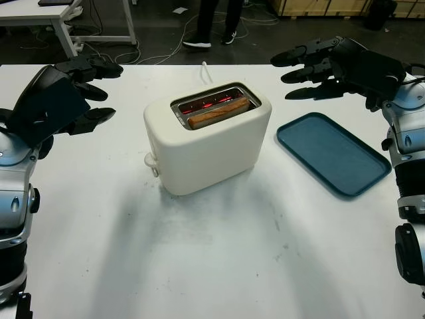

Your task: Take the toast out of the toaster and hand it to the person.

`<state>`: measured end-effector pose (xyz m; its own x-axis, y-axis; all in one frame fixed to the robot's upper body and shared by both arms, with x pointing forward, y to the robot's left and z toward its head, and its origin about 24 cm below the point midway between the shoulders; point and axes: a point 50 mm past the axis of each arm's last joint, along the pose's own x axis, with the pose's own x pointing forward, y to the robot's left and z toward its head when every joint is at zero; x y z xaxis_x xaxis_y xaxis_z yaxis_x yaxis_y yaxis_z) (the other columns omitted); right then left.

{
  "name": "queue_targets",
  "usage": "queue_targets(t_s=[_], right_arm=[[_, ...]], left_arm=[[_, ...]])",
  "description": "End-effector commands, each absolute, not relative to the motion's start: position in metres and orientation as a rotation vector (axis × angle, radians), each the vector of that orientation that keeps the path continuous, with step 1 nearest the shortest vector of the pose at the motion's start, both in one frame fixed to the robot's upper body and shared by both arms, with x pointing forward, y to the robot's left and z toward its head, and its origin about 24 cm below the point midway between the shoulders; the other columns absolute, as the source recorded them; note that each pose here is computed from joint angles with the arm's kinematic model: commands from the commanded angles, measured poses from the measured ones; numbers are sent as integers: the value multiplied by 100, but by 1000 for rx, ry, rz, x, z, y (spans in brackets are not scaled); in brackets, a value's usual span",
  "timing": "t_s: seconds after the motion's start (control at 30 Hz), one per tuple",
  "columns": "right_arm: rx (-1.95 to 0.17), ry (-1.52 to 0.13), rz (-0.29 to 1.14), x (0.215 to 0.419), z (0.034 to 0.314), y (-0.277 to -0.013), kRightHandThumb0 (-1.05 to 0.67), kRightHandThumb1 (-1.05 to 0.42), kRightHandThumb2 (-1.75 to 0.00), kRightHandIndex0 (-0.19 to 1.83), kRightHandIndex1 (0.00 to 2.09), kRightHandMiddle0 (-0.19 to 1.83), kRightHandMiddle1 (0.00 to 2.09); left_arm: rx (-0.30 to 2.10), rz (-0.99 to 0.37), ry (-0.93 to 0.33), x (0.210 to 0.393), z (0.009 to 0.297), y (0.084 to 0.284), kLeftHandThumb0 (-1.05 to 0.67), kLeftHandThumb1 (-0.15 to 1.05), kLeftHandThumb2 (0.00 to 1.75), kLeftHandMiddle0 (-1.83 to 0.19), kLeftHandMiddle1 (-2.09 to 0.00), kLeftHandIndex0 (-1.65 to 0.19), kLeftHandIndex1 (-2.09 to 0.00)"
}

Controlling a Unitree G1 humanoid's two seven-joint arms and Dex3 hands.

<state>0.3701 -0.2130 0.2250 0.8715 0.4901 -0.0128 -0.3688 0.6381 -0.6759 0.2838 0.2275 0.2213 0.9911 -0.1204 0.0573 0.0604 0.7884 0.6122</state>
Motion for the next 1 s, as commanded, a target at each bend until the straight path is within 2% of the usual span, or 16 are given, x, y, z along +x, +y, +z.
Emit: queue_targets(t_s=[0.0,0.63,0.97], right_arm=[[-732,-182,494,370,225,-212,-54,-79,0,73,9,70,0],[-722,-171,492,370,225,-212,-38,-78,0,72,8,69,1],[-721,-175,497,370,227,-212,-36,-78,0,72,9,69,0]], left_arm=[[657,-83,-100,282,221,229,13,92,28,-15,-108,-36,-48],[672,-94,-101,284,223,228,12,92,29,-15,-109,-35,-49],[656,-91,-96,284,224,228,13,92,29,-14,-108,-34,-49]])
